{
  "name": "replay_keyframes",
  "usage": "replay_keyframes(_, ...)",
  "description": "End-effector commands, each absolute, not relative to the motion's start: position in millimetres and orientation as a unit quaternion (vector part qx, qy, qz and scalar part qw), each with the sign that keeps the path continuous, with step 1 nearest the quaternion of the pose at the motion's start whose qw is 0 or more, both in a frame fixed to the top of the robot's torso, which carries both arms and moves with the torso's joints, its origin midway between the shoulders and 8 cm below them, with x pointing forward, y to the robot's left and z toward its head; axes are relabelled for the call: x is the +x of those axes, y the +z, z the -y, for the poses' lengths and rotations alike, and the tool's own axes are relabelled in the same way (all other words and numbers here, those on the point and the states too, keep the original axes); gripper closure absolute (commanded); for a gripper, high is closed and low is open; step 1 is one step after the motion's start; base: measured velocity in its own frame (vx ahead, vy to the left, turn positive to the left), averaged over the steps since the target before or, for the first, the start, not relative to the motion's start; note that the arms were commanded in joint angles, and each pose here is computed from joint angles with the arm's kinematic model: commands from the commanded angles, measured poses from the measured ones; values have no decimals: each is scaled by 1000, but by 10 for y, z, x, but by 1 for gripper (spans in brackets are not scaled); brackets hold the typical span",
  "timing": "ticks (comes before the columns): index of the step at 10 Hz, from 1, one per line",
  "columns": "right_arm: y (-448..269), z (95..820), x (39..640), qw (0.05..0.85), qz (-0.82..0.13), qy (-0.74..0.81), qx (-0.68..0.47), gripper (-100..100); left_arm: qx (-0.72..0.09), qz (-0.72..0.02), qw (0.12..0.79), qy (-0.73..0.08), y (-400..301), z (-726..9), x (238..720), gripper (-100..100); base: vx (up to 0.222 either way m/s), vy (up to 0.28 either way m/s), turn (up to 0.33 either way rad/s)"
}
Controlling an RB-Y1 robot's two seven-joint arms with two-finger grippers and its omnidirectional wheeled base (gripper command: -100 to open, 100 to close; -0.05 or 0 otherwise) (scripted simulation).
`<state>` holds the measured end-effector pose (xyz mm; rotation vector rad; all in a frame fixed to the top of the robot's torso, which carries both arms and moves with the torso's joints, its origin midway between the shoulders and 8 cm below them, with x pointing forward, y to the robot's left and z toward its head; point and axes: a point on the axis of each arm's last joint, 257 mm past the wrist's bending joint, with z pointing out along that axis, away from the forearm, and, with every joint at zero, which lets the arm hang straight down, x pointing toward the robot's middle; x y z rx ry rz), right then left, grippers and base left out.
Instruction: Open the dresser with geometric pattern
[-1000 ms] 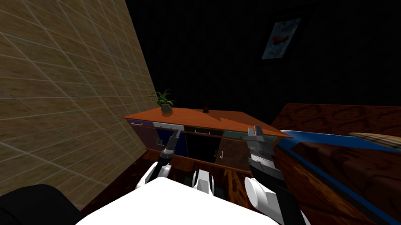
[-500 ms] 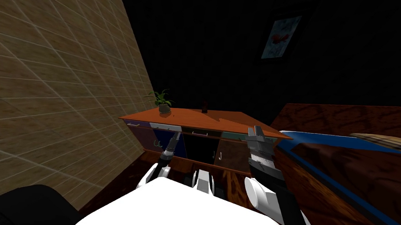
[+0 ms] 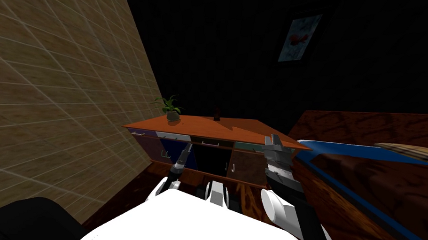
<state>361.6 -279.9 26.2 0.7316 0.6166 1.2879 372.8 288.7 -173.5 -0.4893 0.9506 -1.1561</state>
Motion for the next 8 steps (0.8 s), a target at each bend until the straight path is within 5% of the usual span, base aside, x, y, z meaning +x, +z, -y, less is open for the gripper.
replay_keyframes(1,262,2799,3616,695,-276,577,328,0,-225,-432,705,-516,-1874,-2902,3706,-100,35,-42,0)
replay_keyframes(8,262,2799,3616,695,-276,577,328,0,-285,-415,696,-512,-2388,-2718,3639,-100,47,-53,-3)
